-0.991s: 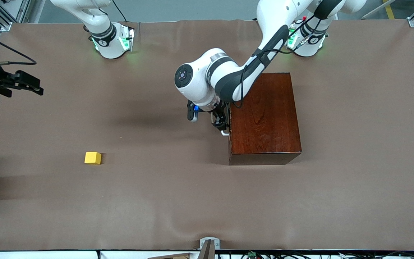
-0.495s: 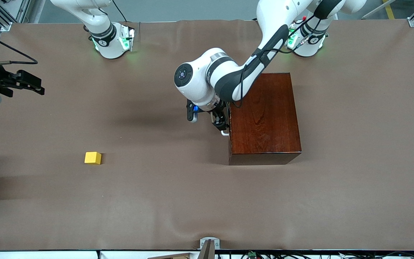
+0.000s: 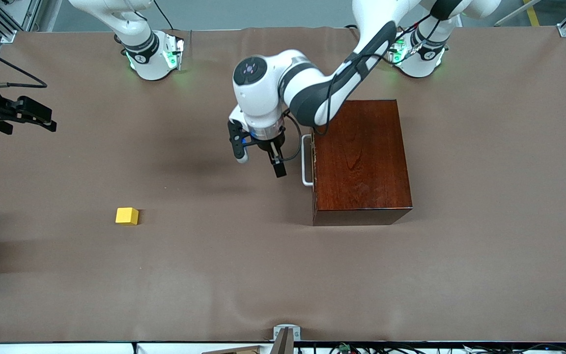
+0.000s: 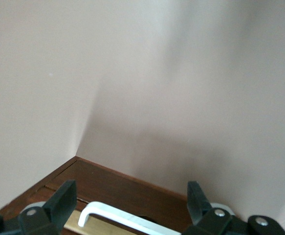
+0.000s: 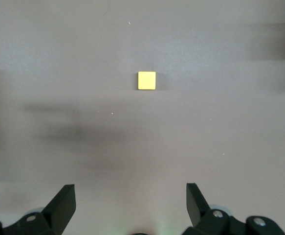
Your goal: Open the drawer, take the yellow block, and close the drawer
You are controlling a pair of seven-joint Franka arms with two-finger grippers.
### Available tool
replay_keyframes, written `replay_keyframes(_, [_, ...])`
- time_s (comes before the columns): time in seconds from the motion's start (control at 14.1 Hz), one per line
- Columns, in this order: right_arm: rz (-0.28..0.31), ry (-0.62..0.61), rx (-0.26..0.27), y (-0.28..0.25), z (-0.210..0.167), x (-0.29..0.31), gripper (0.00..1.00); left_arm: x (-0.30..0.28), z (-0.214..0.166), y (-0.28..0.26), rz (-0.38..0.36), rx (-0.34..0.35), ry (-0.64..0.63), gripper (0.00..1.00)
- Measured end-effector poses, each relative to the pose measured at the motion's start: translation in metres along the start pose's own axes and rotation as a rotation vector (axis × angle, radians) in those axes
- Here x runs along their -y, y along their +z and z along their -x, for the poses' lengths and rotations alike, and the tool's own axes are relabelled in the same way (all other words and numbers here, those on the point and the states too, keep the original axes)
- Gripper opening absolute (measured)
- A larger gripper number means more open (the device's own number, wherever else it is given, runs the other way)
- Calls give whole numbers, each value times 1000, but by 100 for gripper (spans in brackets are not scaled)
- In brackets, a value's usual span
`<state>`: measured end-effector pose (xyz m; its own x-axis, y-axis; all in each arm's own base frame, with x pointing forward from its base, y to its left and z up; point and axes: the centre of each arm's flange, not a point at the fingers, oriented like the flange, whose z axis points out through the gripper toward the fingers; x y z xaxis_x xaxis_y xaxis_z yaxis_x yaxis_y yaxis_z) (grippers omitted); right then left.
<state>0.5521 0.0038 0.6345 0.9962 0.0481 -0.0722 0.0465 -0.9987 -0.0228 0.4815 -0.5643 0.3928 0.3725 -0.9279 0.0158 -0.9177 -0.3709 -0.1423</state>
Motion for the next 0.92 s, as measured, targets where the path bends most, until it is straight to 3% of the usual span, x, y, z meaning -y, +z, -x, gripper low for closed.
replay_keyframes(0.21, [0, -1, -2, -1, 0, 1, 100, 36, 21, -59, 8, -54, -291, 100])
replay_keyframes(0.57, [1, 3, -13, -1, -1, -2, 100, 143, 122, -124, 13, 84, -877, 100])
replay_keyframes(0.92, [1, 1, -10, 0, -3, -1, 100, 235, 240, -175, 2, 149, -1154, 100])
